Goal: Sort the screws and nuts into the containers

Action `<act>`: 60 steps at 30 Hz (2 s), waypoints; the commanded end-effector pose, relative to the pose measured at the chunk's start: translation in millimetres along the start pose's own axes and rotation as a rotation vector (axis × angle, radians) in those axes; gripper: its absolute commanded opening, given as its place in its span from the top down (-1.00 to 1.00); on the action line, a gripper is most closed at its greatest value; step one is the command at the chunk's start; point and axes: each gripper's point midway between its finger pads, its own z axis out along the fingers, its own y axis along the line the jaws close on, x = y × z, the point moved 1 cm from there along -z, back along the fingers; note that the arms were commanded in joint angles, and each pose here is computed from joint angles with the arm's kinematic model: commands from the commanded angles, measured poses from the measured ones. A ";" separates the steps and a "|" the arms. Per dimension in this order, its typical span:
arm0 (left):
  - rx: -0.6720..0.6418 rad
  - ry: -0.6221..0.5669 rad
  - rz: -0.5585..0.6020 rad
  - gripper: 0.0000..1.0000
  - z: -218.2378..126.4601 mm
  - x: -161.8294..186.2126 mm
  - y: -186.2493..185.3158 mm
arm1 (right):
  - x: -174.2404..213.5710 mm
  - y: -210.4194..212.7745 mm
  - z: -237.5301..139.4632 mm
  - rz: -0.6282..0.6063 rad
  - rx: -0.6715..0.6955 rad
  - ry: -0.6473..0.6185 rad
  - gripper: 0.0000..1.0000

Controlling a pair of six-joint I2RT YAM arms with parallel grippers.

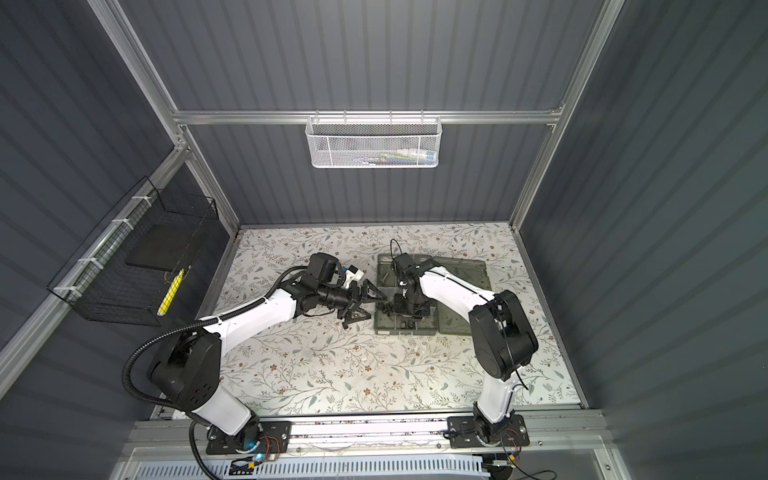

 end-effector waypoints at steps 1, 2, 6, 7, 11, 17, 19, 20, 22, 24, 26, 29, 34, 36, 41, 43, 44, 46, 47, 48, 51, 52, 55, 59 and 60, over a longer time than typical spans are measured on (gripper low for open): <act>0.011 0.001 0.012 -0.99 -5.3 9.8 -4.2 | 4.1 -3.2 -2.0 0.011 0.001 0.001 0.39; 0.008 0.002 0.012 -0.99 -5.7 11.1 -3.5 | 4.3 -3.5 -2.5 0.012 0.000 0.000 0.36; -0.003 0.001 0.016 -0.99 -8.3 14.2 -1.3 | 4.0 -2.4 -10.8 0.022 -0.013 -0.021 0.28; -0.009 -0.002 0.016 -0.99 -8.8 14.1 -0.4 | 4.4 -2.1 -13.4 0.025 -0.016 -0.027 0.26; -0.029 -0.003 0.030 -1.00 -10.6 14.3 -0.4 | 2.7 2.0 -25.7 0.034 -0.044 -0.055 0.16; -0.052 -0.010 0.041 -0.99 -12.5 13.5 0.9 | 0.0 10.7 -49.8 0.042 -0.098 -0.106 0.00; -0.056 -0.011 0.044 -0.99 -13.2 13.4 0.6 | -1.1 15.6 -59.2 0.042 -0.128 -0.124 -0.05; -0.059 -0.009 0.047 -1.00 -13.6 14.1 1.2 | -1.5 17.0 -63.5 0.045 -0.139 -0.131 -0.07; -0.074 -0.002 0.057 -0.99 -15.2 15.7 1.7 | -2.1 19.8 -71.9 0.051 -0.157 -0.148 -0.12; -0.094 0.011 0.063 -0.99 -16.6 18.8 5.0 | -2.5 21.3 -80.8 0.059 -0.174 -0.166 -0.18; -0.112 0.020 0.067 -0.99 -17.8 21.3 8.8 | -2.3 23.7 -87.3 0.062 -0.188 -0.180 -0.23; -0.155 0.015 0.055 -0.99 -22.1 22.6 18.1 | -1.2 25.7 -94.3 0.058 -0.202 -0.198 -0.35; -0.285 -0.002 -0.031 -0.99 -33.0 18.5 47.5 | 4.9 30.8 -97.7 0.033 -0.203 -0.238 -0.66; -0.324 -0.014 -0.058 -0.99 -36.9 15.6 55.7 | 7.9 32.4 -98.1 0.028 -0.198 -0.252 -0.82; -0.360 -0.012 -0.108 -0.92 -35.0 10.9 70.6 | 14.5 40.0 -99.7 0.014 -0.207 -0.272 -0.98; -0.380 -0.008 -0.118 -0.85 -35.1 9.5 76.6 | 16.7 43.5 -100.6 0.009 -0.210 -0.277 -0.98; -0.392 -0.011 -0.122 -0.81 -35.9 8.7 80.2 | 18.3 45.7 -100.0 0.004 -0.211 -0.275 -0.98; -0.429 -0.014 -0.142 -0.70 -39.7 7.2 92.3 | 21.5 50.4 -98.8 -0.010 -0.209 -0.273 -0.98; -0.457 -0.010 -0.154 -0.64 -41.8 7.0 100.6 | 23.4 52.9 -98.1 -0.019 -0.205 -0.273 -0.98; -0.493 -0.002 -0.162 -0.58 -44.7 6.7 110.5 | 25.7 56.0 -97.5 -0.032 -0.202 -0.274 -0.98; -0.575 0.026 -0.155 -0.43 -49.8 4.9 130.8 | 32.7 66.3 -94.8 -0.060 -0.206 -0.274 -0.98; -0.592 0.030 -0.145 -0.37 -50.3 3.8 133.6 | 33.9 69.5 -95.2 -0.066 -0.209 -0.279 -0.98; -0.638 0.041 -0.119 -0.20 -52.2 0.0 139.2 | 38.8 76.7 -94.3 -0.075 -0.210 -0.290 -0.98; -0.682 0.038 -0.098 -0.16 -53.3 -5.6 146.9 | 42.3 86.1 -93.3 -0.046 -0.269 -0.308 -0.98; -0.686 0.040 -0.099 -0.15 -52.2 -6.6 148.6 | 42.9 87.6 -92.9 -0.032 -0.289 -0.310 -0.98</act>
